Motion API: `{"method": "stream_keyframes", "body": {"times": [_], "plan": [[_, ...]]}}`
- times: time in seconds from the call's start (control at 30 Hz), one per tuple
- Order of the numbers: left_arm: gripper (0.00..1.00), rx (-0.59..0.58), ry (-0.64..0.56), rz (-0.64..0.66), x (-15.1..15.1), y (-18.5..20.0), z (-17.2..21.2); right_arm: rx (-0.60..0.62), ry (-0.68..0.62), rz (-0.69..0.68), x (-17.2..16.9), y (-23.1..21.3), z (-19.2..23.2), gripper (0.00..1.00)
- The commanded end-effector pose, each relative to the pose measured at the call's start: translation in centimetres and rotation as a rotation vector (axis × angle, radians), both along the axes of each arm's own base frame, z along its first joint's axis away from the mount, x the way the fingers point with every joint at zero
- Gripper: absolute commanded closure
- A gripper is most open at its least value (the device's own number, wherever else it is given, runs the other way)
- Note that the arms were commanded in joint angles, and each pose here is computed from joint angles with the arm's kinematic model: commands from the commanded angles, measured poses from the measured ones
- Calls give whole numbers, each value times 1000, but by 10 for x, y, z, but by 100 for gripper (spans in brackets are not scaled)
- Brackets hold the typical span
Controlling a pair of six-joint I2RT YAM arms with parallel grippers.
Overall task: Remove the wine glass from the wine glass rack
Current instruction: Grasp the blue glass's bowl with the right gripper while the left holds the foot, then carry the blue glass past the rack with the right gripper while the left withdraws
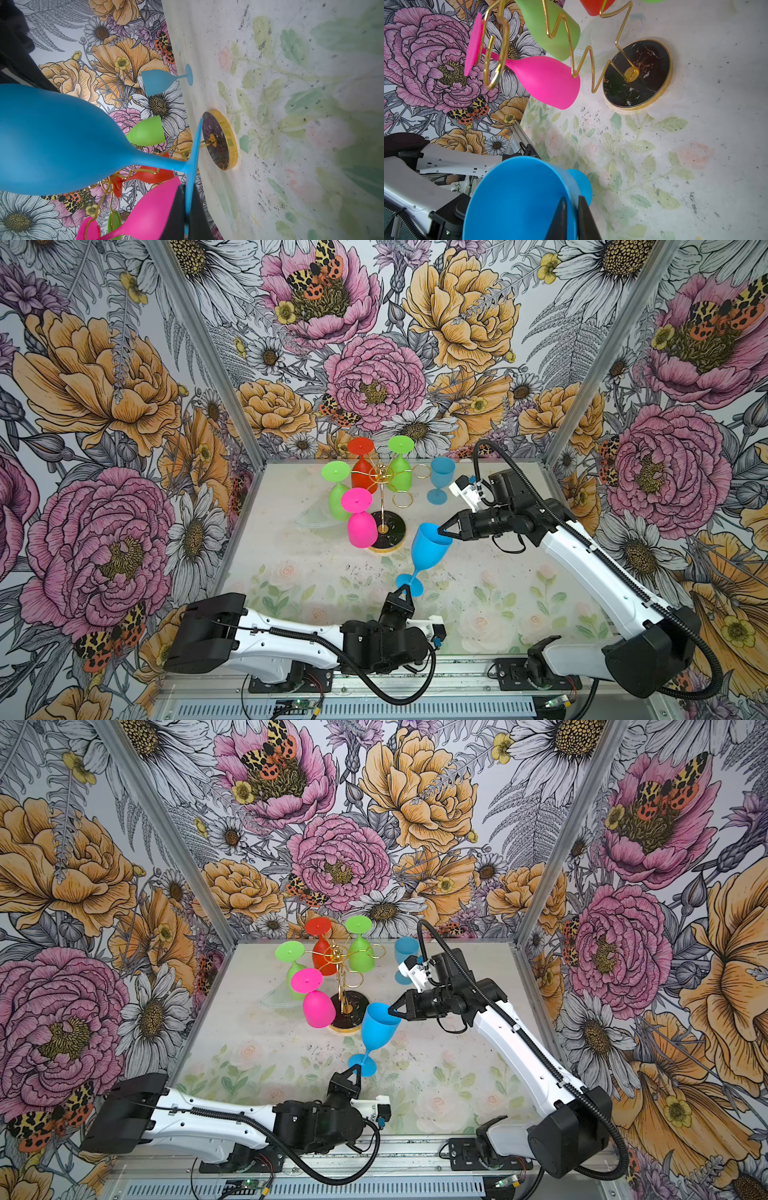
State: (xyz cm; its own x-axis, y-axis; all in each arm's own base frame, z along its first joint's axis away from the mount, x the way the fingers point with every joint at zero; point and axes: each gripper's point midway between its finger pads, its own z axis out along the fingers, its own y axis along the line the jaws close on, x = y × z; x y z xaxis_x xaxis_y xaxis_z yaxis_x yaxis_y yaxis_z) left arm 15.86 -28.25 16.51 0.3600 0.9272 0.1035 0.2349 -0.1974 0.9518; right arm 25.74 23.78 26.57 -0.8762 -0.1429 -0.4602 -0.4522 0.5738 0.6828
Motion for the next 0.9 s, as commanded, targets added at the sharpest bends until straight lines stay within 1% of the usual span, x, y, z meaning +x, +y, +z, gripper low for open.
{"method": "stream_keyframes", "body": {"times": [0.0, 0.1, 0.23, 0.3, 0.37, 0.47, 0.6, 0.7, 0.77, 0.87], "plan": [[100, -25, -25, 22, 1, 1, 4, 0, 10, 25, -3, 3, -5, 92], [99, -30, -23, 22, 1, 1, 4, -3, 9, 23, -3, 3, -6, 96], [95, -31, -17, 18, 0, 1, 2, -4, 5, 21, -3, 2, -5, 100], [92, -32, -15, 17, 0, 1, 1, -7, 0, 17, -3, 2, -4, 100], [87, -31, -12, 15, 0, 1, 0, -17, -15, 6, -1, 0, -3, 100], [85, -39, -5, 16, 0, 2, -2, -32, -34, -15, 2, -3, -1, 100], [79, -58, 8, 15, -2, 2, -4, -59, -65, -56, 9, -10, 2, 100], [73, -68, 23, 6, -4, 1, -8, -70, -88, -83, 13, -15, 6, 100], [67, -77, 33, 4, -5, 1, -10, -72, -103, -99, 16, -17, 10, 100], [62, -99, 51, 2, -7, -1, -12, -81, -123, -117, 20, -20, 14, 100]]}}
